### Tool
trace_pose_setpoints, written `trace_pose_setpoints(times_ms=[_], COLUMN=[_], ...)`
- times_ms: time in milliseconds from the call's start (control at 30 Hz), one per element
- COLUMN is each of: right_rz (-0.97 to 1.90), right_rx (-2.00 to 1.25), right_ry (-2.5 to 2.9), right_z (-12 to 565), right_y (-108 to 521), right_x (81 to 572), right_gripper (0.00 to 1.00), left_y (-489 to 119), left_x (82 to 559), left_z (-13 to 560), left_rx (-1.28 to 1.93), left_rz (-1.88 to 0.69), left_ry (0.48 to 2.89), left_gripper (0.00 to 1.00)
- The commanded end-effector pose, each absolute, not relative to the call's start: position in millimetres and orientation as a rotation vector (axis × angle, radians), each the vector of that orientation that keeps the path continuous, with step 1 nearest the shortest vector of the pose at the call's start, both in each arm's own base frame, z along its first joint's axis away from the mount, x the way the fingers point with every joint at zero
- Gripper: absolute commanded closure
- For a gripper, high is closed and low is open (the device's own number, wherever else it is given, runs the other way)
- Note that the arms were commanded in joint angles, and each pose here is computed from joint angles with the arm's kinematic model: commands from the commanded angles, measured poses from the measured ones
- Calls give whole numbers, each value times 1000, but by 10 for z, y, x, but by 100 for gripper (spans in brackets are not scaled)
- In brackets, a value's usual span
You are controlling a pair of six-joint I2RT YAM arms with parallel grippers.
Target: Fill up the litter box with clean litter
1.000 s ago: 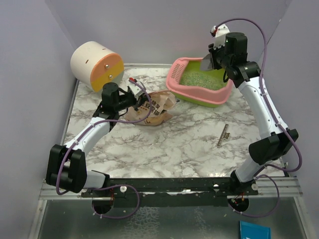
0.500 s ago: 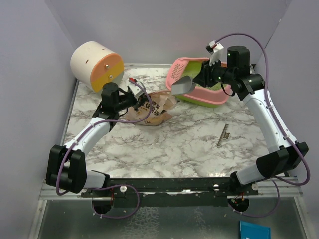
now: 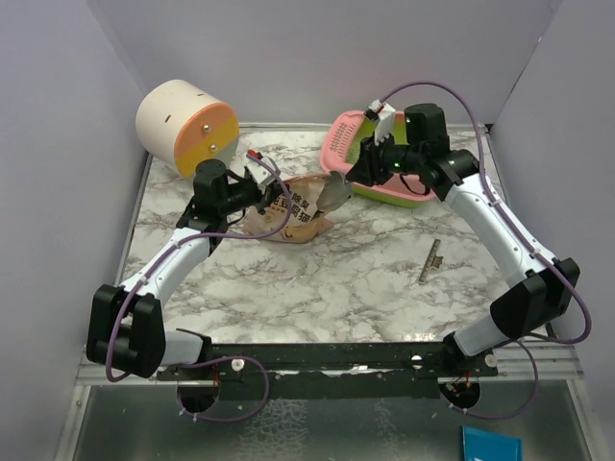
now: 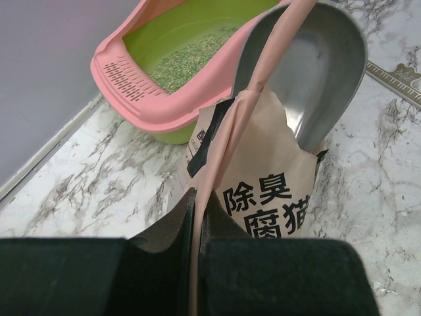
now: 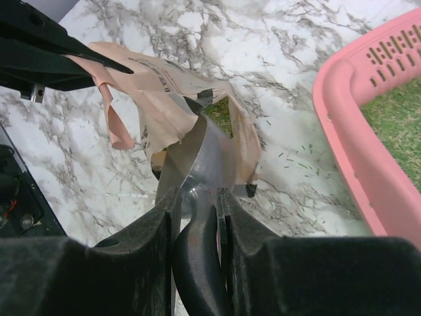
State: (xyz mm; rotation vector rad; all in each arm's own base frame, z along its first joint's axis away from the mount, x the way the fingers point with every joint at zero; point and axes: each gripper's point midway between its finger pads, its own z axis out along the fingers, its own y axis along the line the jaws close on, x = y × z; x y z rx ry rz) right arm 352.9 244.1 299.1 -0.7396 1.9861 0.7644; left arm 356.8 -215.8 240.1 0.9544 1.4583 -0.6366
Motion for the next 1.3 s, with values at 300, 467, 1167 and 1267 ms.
trace_pose_setpoints(times_ms=[300,467,1167,1267], right_rz=[707,673,863,944], right_rx=[-719,-738,-826,-796], right_ry=[2073,2109,2215,2162], right_z=[2362,2186,1306,1341], right_y=[2819,2863,3441,3523], right_x=[3860,3919,3547,3515], right_gripper=[99,99,99,99], left_y=[-2284,-2280,-2296,-2296], left_x=[3359,3366,3390,3401], left_z=[2838,2827,2765,2752], left_rx=[1016,1015,1016,1015], left_rz=[-659,-657,-669,-671], left_ry=[1271,1274,1291,1296], left_gripper=[100,100,100,100])
